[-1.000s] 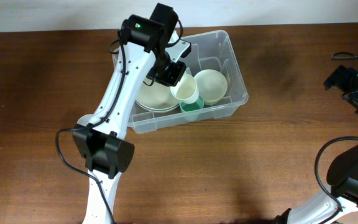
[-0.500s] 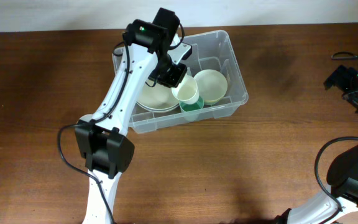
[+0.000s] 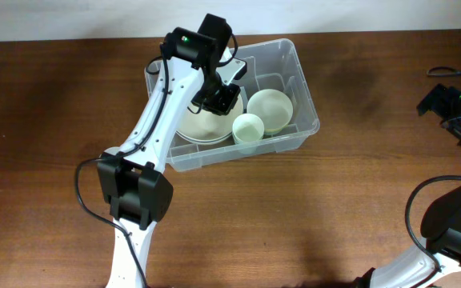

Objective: Pack container
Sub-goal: 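Lower the cream cup into the teal cup and open the left gripper, then move the left gripper back to the clear cup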

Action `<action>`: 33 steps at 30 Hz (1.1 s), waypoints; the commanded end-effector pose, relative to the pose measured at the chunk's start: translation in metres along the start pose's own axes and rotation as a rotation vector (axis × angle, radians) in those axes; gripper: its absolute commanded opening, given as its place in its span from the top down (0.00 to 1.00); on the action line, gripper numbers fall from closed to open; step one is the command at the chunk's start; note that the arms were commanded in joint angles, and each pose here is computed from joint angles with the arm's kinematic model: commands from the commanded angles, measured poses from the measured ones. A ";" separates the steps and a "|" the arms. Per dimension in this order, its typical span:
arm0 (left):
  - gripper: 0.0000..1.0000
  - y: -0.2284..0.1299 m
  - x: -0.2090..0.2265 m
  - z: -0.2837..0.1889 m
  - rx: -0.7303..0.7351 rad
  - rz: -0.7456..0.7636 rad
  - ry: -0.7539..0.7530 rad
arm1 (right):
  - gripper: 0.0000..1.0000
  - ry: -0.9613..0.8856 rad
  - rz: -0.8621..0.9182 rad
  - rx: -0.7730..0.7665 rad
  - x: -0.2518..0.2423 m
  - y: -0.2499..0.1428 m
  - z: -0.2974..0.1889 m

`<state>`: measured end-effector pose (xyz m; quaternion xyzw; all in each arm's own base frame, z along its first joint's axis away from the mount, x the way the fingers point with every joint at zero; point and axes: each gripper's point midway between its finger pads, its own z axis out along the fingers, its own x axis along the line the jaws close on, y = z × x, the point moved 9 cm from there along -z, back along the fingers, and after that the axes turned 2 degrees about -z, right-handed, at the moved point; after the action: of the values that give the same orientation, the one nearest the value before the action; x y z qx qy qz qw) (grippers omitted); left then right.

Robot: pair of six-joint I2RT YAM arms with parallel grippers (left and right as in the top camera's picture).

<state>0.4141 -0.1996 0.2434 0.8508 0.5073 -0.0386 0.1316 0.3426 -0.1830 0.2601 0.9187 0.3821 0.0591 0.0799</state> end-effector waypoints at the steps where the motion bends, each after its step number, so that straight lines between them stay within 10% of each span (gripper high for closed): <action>1: 0.88 -0.002 0.000 -0.008 -0.017 -0.005 0.004 | 0.01 0.000 -0.003 -0.009 -0.002 -0.001 -0.004; 8: 0.56 0.003 0.008 -0.014 -0.057 -0.009 0.068 | 0.01 0.000 -0.003 -0.009 -0.002 -0.001 -0.004; 18: 0.47 -0.012 0.064 -0.097 -0.184 -0.280 0.418 | 0.01 0.000 -0.003 -0.009 -0.002 -0.001 -0.004; 33: 0.30 -0.086 0.128 -0.182 -0.264 -0.575 0.457 | 0.01 0.000 -0.003 -0.009 -0.002 -0.001 -0.004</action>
<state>0.4099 -0.0192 0.3581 0.6619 0.7227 0.1708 0.1023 0.3426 -0.1830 0.2601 0.9188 0.3820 0.0591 0.0799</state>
